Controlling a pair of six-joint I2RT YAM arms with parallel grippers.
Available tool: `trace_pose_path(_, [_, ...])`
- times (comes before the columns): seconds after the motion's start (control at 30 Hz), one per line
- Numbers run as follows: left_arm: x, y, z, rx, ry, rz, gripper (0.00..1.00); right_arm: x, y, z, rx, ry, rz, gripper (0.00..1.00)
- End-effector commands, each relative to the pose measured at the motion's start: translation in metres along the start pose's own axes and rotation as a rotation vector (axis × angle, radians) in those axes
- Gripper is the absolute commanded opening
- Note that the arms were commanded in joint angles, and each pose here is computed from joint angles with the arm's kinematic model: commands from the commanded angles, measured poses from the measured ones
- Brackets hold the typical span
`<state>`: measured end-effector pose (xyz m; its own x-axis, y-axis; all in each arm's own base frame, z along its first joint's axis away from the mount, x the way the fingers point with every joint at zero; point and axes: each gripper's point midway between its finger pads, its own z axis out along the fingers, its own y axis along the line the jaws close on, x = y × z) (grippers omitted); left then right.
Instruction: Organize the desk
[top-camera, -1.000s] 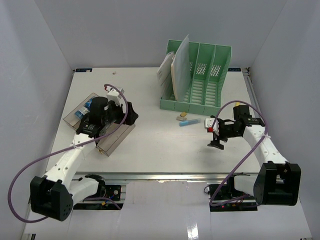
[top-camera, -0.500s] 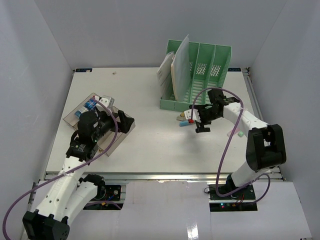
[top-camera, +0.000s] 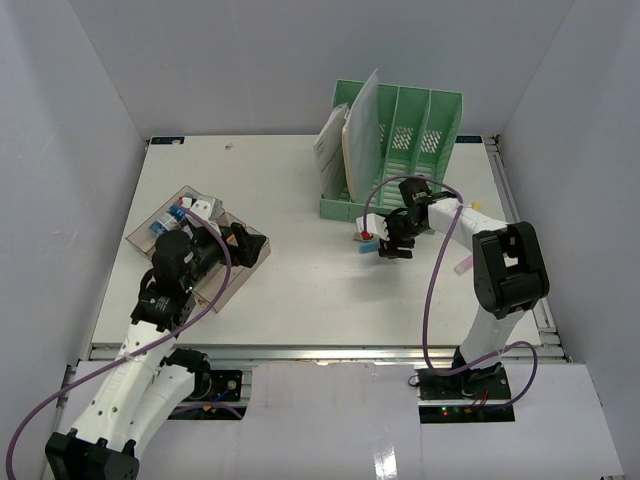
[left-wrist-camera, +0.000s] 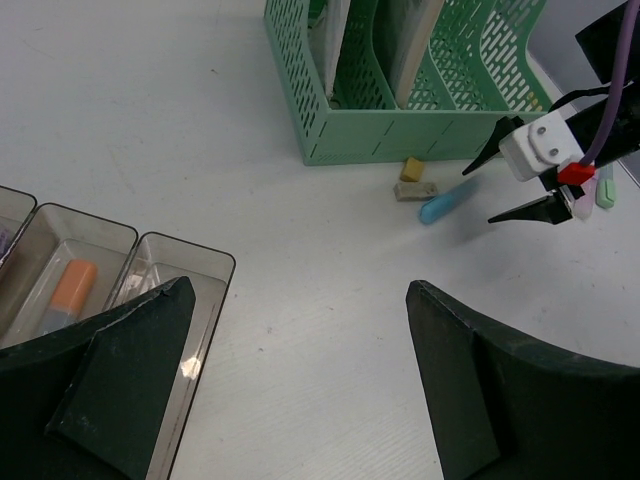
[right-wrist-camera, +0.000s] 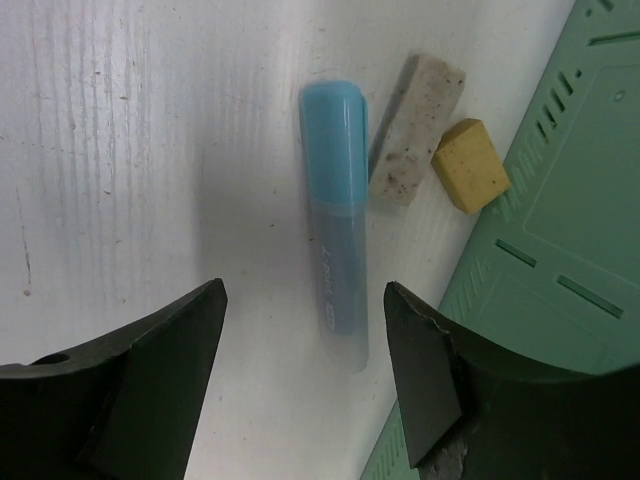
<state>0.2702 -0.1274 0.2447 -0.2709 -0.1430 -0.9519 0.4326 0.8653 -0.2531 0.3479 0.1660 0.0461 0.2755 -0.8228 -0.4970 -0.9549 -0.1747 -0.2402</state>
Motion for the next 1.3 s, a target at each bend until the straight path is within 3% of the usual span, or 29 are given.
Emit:
trace_pose_path(0.0, [-0.004,-0.005,0.002,0.030,-0.012,-0.015,0.98,0.004,0.002,0.012,0.005,0.049,-0.005,0.70])
trace_pose_path(0.23, [0.000,-0.013,0.004,0.076,-0.002,-0.022,0.98,0.006,0.018,0.022,-0.036,0.045,0.012,0.50])
trace_pose_path(0.43, [0.004,-0.039,0.003,0.231,0.009,-0.046,0.98,0.008,0.039,0.021,-0.062,0.040,0.026,0.35])
trace_pose_path(0.53, [0.017,-0.062,-0.001,0.375,0.060,-0.109,0.98,0.007,0.053,0.020,-0.074,0.030,0.047,0.28])
trace_pose_path(0.67, [0.020,-0.085,-0.002,0.503,0.054,-0.348,0.98,-0.001,0.059,0.015,-0.053,0.000,0.139,0.19])
trace_pose_path(0.87, [0.028,-0.102,0.010,0.541,0.025,-0.592,0.98,-0.045,0.060,-0.006,-0.016,-0.173,0.322,0.13])
trace_pose_path(0.97, [0.030,-0.121,0.029,0.529,0.044,-0.612,0.98,-0.073,0.065,-0.020,-0.054,-0.278,0.394,0.08])
trace_pose_path(1.27, [0.043,-0.167,0.093,0.463,0.112,-0.722,0.95,-0.122,0.070,-0.054,-0.130,-0.498,0.538,0.08])
